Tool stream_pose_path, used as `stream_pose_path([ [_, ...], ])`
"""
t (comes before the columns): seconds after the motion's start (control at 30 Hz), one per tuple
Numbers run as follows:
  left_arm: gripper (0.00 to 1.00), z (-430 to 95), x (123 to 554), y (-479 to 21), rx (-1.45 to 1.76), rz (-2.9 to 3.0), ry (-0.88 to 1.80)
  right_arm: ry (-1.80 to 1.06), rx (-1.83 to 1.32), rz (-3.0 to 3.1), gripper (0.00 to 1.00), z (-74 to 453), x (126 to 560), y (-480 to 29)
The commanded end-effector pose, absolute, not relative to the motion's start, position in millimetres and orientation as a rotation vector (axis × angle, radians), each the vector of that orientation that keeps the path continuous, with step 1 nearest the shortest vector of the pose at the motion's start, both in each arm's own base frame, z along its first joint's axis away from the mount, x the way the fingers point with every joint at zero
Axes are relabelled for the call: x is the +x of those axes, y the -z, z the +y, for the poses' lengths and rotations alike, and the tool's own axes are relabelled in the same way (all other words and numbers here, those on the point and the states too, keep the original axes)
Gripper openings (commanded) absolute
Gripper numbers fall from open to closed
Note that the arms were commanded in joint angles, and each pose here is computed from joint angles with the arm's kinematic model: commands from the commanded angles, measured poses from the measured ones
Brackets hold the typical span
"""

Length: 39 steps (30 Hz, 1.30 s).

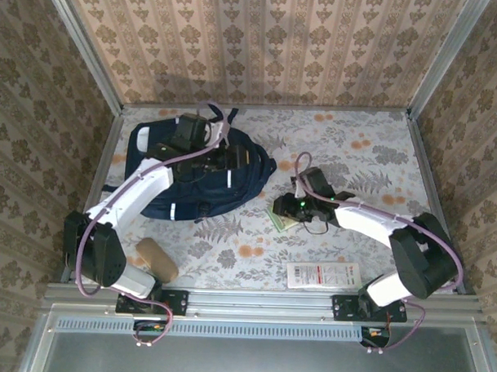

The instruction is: Pack books, pencil case, and school supplies into a backpack

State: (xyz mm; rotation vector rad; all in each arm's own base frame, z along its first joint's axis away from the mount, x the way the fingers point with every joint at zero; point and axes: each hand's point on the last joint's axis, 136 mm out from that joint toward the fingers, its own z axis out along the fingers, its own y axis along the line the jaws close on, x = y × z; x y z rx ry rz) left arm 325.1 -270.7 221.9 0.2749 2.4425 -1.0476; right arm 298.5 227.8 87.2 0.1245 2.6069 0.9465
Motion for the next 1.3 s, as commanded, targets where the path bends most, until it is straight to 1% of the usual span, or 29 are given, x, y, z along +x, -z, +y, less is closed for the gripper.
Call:
stream_pose_path([
  [0.0,0.68,-282.1,314.9,-182.5,0.218,2.578,0.968,-0.873,0.124,2.465,0.49,193.0,328.8,-114.4],
  [0.03,0.68,-286.4,311.8,-170.8,0.199,2.624,0.949,-0.808,0.200,2.422,0.51,173.0,338.8,-122.3],
  [0.17,0.69,-302.0,295.0,-131.7,0.205,2.781,0.902,-0.553,0.391,2.403,0.58,117.1,361.1,-116.3],
  [0.3,0.69,-316.6,279.3,-108.7,0.206,2.840,1.016,-0.429,0.356,2.511,0.61,112.0,372.8,-92.6],
  [0.43,0.70,-321.8,266.4,-86.9,0.202,2.916,1.074,-0.438,0.351,2.645,0.65,119.7,369.9,-62.4],
  [0.57,0.70,-320.1,261.5,-75.7,0.190,2.962,1.088,-0.424,0.360,2.666,0.68,117.4,364.2,-48.7],
  [0.7,0.70,-328.1,253.3,-68.6,0.233,2.991,1.189,-0.490,0.323,2.682,0.70,129.2,355.0,-43.7],
  [0.83,0.70,-331.1,249.8,-54.7,0.197,3.025,1.259,-0.522,0.298,2.747,0.71,137.1,340.1,-26.1],
  [0.97,0.70,-330.3,250.3,-50.4,0.187,3.038,1.262,-0.549,0.298,2.772,0.71,140.9,327.0,-16.8],
  [1.07,0.70,-325.6,251.4,-47.7,0.170,3.051,1.234,-0.646,0.281,2.755,0.71,153.0,317.9,-21.3],
  [1.27,0.70,-317.0,254.5,-42.1,0.136,3.060,1.200,-0.973,0.256,2.687,0.69,182.3,287.5,-33.4],
])
